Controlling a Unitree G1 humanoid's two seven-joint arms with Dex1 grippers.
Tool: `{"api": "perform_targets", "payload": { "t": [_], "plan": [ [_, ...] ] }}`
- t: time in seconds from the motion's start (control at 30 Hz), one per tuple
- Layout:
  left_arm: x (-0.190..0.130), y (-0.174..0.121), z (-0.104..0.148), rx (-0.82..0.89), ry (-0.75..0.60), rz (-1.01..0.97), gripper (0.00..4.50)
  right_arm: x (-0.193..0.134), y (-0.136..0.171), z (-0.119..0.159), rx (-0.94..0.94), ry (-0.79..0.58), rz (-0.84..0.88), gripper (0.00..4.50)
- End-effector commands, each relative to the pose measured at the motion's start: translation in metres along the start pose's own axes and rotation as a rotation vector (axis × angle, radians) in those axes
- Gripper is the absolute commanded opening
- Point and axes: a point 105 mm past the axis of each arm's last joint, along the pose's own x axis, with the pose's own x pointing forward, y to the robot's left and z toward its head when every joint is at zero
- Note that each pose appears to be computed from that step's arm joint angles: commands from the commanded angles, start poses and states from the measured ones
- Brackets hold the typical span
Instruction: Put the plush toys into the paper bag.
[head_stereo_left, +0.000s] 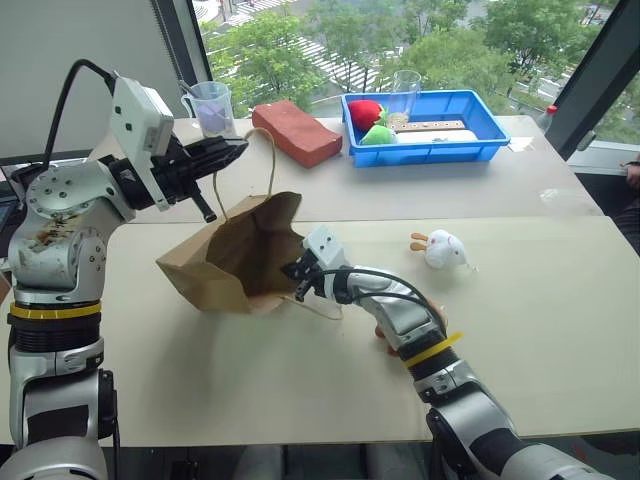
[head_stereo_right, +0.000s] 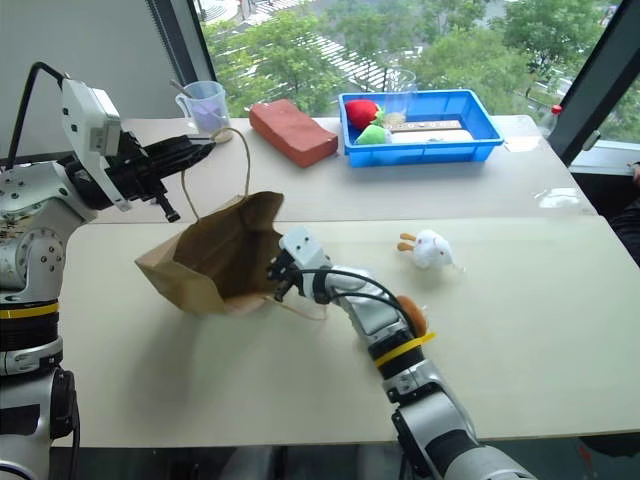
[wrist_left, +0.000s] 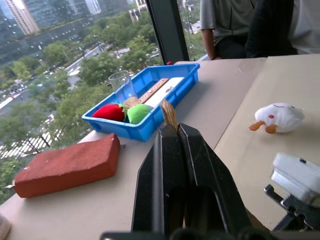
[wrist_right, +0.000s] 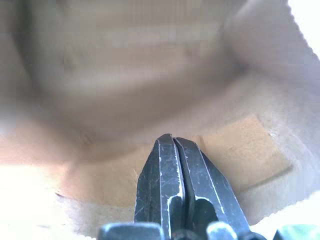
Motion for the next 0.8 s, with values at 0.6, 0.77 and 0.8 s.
{"api": "perform_targets", "payload": {
  "t": [0.6, 0.77, 0.8],
  "plan": [
    [-0.003, -0.014, -0.006, 0.003, 0.021, -0.090, 0.00, -0.174, -0.020, 0.054, -0.093, 0.124, 0.027, 4.47],
    [-0.002, -0.015, -0.006, 0.007, 0.031, -0.102, 0.00, -0.208, -0.039, 0.005, -0.073, 0.339, -0.048, 4.47],
    [-0.002, -0.015, -0.006, 0.006, 0.031, -0.104, 0.00, -0.212, -0.040, -0.005, -0.076, 0.374, -0.052, 4.47]
  ]
}}
